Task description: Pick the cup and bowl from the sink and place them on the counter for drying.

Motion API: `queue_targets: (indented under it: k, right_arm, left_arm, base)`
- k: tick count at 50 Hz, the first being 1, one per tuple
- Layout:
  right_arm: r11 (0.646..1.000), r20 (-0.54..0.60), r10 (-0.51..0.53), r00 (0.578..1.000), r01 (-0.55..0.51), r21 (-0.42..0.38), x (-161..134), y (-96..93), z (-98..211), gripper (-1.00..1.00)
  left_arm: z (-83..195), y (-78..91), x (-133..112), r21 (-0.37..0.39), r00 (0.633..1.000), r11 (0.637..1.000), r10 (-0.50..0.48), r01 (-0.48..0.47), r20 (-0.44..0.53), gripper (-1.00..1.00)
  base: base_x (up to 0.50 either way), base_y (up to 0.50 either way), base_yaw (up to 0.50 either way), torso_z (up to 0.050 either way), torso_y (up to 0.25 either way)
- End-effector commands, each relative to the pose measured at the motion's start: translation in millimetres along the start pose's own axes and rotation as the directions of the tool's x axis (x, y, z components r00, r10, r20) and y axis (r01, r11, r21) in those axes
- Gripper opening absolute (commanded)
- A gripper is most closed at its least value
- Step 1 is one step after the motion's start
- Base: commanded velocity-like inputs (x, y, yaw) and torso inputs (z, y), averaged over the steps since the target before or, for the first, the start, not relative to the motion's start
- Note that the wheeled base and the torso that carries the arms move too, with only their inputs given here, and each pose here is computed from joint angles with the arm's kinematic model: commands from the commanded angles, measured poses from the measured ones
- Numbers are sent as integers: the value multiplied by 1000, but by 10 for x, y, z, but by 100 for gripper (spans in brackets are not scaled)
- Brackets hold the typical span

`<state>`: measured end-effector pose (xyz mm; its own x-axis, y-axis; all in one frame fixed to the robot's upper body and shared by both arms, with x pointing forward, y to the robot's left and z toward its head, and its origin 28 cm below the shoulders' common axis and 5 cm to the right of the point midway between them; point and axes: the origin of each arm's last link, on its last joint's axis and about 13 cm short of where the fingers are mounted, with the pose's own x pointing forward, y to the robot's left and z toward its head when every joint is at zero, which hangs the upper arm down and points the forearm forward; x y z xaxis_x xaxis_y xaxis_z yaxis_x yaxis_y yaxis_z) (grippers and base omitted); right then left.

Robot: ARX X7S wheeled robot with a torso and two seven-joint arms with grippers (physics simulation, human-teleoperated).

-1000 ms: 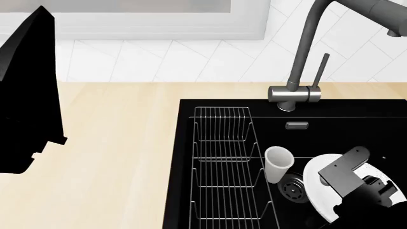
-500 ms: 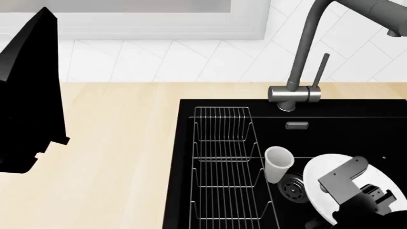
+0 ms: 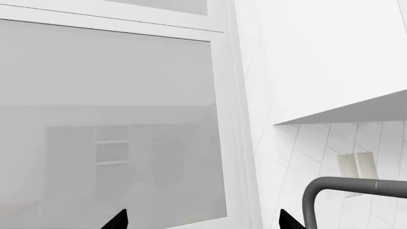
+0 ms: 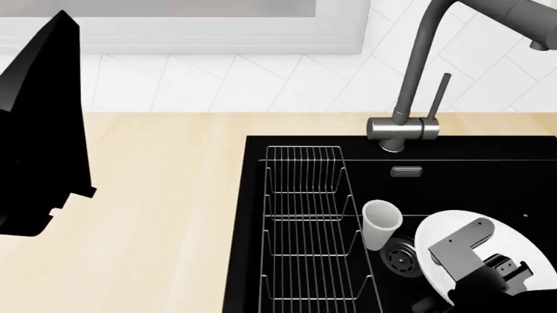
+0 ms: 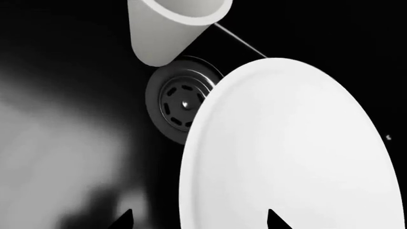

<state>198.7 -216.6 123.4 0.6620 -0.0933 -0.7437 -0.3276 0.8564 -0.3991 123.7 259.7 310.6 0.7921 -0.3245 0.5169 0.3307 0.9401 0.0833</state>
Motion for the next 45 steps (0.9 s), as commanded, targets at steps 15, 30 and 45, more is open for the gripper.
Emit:
queue_targets:
  k: [15, 30, 45]
  right_arm:
    - [1000, -11, 16, 1000, -16, 18, 199, 103, -74, 100]
    - [999, -41, 25, 999, -24, 34, 280, 161, -160, 100]
    - [999, -70, 27, 997, -24, 43, 317, 196, -238, 100]
  left_arm:
    - [-5, 2, 1, 3, 1000, 1000, 2, -2, -3, 100]
    - [-10, -7, 2, 4, 1000, 1000, 2, -2, -6, 100]
    - [-21, -6, -1, 4, 1000, 1000, 2, -2, -8, 100]
  base:
    - [0, 0, 0, 0, 0]
    - [0, 0, 0, 0, 0]
    - [0, 0, 0, 0, 0]
